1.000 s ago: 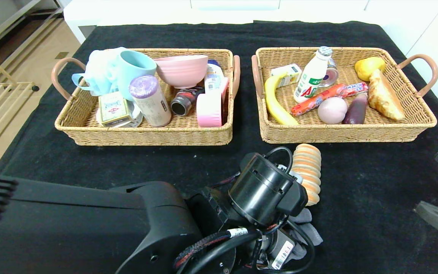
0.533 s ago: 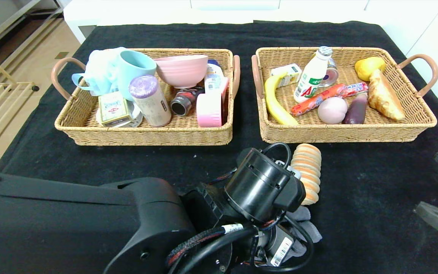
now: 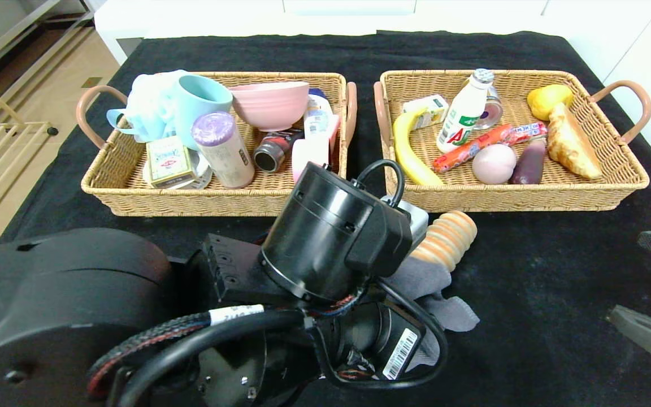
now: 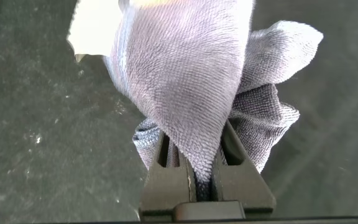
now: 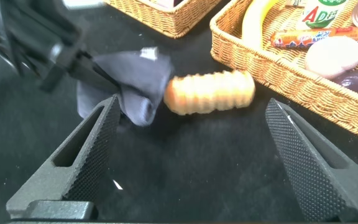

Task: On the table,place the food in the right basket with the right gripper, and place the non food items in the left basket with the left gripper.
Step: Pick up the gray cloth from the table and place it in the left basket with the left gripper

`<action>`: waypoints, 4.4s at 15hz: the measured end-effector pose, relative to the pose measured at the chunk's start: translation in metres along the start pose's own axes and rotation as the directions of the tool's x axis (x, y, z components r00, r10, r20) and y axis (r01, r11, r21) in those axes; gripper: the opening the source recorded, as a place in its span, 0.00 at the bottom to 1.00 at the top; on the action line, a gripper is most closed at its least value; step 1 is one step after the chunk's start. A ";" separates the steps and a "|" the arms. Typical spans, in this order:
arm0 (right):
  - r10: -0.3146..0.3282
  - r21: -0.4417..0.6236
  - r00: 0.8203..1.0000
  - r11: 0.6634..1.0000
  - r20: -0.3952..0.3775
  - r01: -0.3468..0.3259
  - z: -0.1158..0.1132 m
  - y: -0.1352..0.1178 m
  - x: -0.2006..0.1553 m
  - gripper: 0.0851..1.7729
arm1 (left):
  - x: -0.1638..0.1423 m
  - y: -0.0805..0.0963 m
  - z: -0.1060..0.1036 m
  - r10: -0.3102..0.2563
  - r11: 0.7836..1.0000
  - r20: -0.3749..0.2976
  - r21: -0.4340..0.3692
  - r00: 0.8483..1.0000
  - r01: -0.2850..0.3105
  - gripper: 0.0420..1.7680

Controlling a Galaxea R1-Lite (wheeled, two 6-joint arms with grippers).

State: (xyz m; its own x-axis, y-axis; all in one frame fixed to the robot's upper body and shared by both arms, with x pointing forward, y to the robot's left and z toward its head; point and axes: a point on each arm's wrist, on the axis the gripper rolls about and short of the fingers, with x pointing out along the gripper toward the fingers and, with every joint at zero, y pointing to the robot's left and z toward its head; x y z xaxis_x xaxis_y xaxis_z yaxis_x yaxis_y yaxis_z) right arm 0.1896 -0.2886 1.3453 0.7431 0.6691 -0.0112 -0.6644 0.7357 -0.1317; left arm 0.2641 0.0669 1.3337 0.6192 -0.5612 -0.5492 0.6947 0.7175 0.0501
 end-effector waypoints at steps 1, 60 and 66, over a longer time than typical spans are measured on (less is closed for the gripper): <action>-0.001 0.000 1.000 1.000 -0.002 0.001 0.000 0.000 0.000 0.96 | -0.005 0.001 0.000 -0.007 1.000 0.002 -0.001 1.000 0.007 0.10; 0.006 0.008 1.000 1.000 -0.028 -0.006 -0.005 -0.001 0.005 0.96 | -0.026 0.164 0.092 0.584 0.812 0.400 -0.303 0.707 -0.499 0.86; 0.007 0.008 0.999 1.000 -0.033 -0.006 -0.007 -0.001 0.005 0.96 | -0.053 0.114 0.055 0.397 0.918 0.328 -0.149 0.857 -0.368 0.92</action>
State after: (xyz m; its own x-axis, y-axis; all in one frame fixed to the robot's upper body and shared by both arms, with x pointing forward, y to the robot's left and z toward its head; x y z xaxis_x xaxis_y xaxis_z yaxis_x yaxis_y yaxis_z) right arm 0.1945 -0.2865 1.3389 0.7409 0.6701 -0.0446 -0.6697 0.7322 -0.1242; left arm 0.3308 0.1554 1.4143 0.9266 -0.3319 -0.1770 0.3555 0.9264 0.1240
